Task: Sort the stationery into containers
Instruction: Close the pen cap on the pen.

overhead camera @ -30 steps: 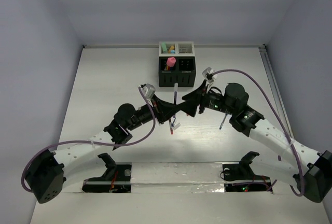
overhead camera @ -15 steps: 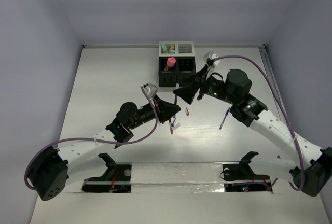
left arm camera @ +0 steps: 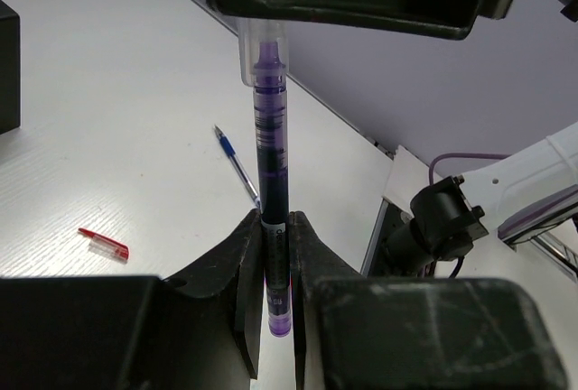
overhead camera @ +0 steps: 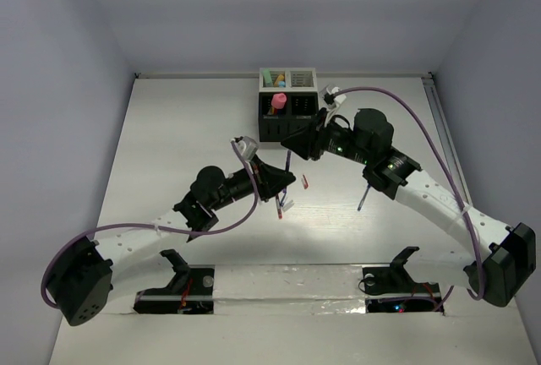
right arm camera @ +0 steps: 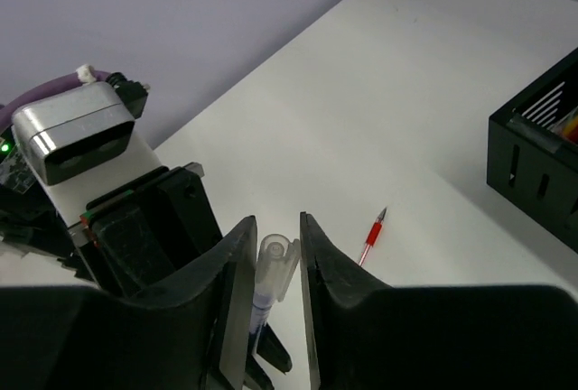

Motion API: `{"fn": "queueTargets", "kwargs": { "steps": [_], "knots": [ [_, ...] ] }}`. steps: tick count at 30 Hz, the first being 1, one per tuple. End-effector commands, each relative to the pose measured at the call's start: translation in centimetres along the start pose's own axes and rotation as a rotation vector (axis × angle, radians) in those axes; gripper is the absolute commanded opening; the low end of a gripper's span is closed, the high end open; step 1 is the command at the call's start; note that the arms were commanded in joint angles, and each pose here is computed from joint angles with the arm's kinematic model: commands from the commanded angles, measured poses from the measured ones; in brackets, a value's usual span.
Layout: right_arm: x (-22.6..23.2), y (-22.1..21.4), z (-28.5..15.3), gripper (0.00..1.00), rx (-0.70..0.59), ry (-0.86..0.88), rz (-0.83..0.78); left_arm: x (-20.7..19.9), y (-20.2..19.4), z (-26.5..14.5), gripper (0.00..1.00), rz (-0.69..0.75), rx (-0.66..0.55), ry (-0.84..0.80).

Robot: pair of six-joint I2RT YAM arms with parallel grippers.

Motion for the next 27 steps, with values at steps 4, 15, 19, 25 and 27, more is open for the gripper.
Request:
{"fn": "queueTargets", "kwargs": {
  "steps": [4, 15, 19, 25, 27],
  "knots": [
    [1.0, 1.3, -0.1, 0.16, -0.057, 0.055, -0.008, -0.6, 1.1, 0.1, 0.0, 0.04, -0.058, -0.045],
    [0.7, -0.8, -0.3, 0.1, 0.011, 0.063, 0.035, -1.6, 2.8, 0.3, 0.0, 0.048, -0.11, -0.056],
    [0.7, -1.6, -0.4, 0.1, 0.016, 0.066, 0.062, -1.8, 3.1, 0.4, 0.0, 0.056, -0.114, -0.065],
    [0.8, -2.4, -0.3, 0.06, 0.07, 0.092, 0.112, -2.2, 3.8, 0.4, 0.0, 0.068, -0.143, -0.072],
    [0.9, -2.6, -0.4, 0.04, 0.075, 0.09, 0.128, -2.5, 4.3, 0.3, 0.0, 0.079, -0.166, -0.074]
  ]
}}
Point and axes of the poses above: each gripper's point midway between its finger pads, its own z axis out along the fingers, its own x axis along the line the jaws close on, y = z × x, the point moved 10 cm from there along -z, back along the fingers, and after that the axes turned 5 degrees about -z, right-handed, at the moved point
